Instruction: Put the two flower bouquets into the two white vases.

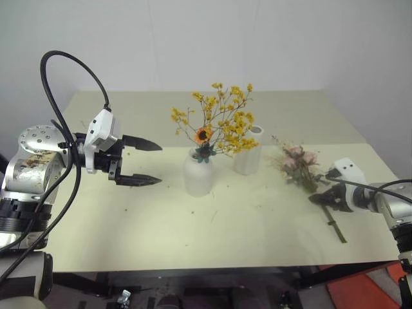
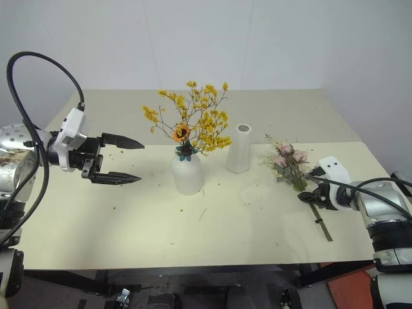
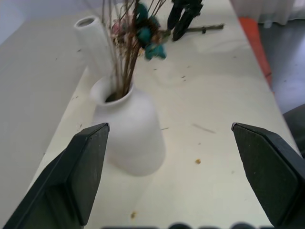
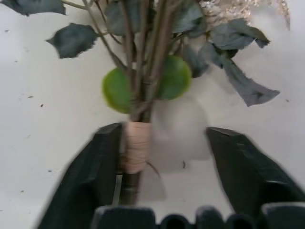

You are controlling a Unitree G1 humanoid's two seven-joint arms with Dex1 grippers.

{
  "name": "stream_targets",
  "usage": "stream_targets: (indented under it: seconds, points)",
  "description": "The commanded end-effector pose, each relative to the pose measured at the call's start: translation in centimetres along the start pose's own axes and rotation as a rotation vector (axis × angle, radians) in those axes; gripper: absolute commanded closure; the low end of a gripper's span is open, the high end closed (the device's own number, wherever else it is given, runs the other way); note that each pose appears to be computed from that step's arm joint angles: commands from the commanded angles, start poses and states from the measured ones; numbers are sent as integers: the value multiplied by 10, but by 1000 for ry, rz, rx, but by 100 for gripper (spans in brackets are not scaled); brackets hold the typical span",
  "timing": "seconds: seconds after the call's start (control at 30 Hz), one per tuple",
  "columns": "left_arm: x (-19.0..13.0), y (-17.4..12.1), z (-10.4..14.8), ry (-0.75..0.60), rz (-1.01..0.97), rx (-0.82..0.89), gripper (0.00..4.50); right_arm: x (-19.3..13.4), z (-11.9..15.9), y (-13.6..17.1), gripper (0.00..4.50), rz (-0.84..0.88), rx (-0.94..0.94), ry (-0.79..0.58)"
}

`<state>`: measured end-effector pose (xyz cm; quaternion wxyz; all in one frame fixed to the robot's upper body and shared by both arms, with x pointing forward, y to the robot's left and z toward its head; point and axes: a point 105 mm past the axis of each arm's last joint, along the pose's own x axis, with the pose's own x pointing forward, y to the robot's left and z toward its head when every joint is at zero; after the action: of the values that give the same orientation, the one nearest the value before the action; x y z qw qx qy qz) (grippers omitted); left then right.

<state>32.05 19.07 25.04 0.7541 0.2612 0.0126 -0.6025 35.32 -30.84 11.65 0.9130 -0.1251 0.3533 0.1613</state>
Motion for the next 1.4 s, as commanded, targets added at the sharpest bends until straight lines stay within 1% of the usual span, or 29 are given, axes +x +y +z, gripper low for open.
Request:
stream_targets:
  seconds: [0.03, 0.07, 0.17, 0.2, 0.27, 0.37, 0.47, 0.53, 0.6, 0.7, 0.8, 0.9, 1.0, 1.07, 1.13, 1.23, 1.33, 1.4]
  points:
    - [-6, 14, 1, 29, 36, 57, 0, -2, 6, 0, 272, 9, 17, 6]
    - [-7, 17, -1, 50, 38, 72, 0, -2, 7, 0, 307, 15, 28, 5]
    - [-6, 32, 1, 9, 50, 66, 0, -4, 7, 3, 410, 31, 27, 9]
    - [-5, 37, 0, 5, 60, 68, 0, -4, 6, 4, 427, 32, 23, 12]
    - [-5, 45, -3, 11, 84, 76, 0, -4, 6, 5, 427, 35, 17, 12]
    - [1, 67, -4, -28, 171, 53, 0, -3, 11, 2, 427, -10, 10, -21]
    - [8, 86, 0, -62, 261, 22, 0, -6, 25, -7, 427, -101, -8, -78]
    - [11, 93, 1, -53, 304, 20, 0, -10, 35, -11, 427, -151, -18, -116]
    - [15, 99, 2, -35, 337, 28, 0, -19, 52, -21, 427, -238, 0, -186]
    - [24, 106, 4, 17, 379, 65, 0, -37, 84, -42, 427, -440, -10, -346]
    - [33, 113, 8, -1, 422, 66, 0, -58, 120, -54, 427, -562, 51, -581]
    - [41, 117, 11, -31, 464, 50, 0, -74, 146, -58, 427, -627, 79, -762]
    - [50, 121, 14, -80, 498, 10, 0, -93, 176, -55, 427, -639, 153, -983]
    - [54, 123, 15, -99, 509, -6, 0, -102, 190, -52, 427, -647, 182, -1105]
    - [59, 122, 19, -142, 499, -33, 0, -109, 202, -45, 427, -598, 224, -1207]
    - [64, 118, 27, -222, 444, -89, 0, -118, 218, -33, 427, -446, 313, -1374]
    - [67, 113, 26, -207, 379, -89, 0, -131, 231, -21, 427, -281, 374, -1531]
    - [68, 110, 26, -210, 348, -112, 0, -135, 238, -15, 427, -187, 415, -1588]
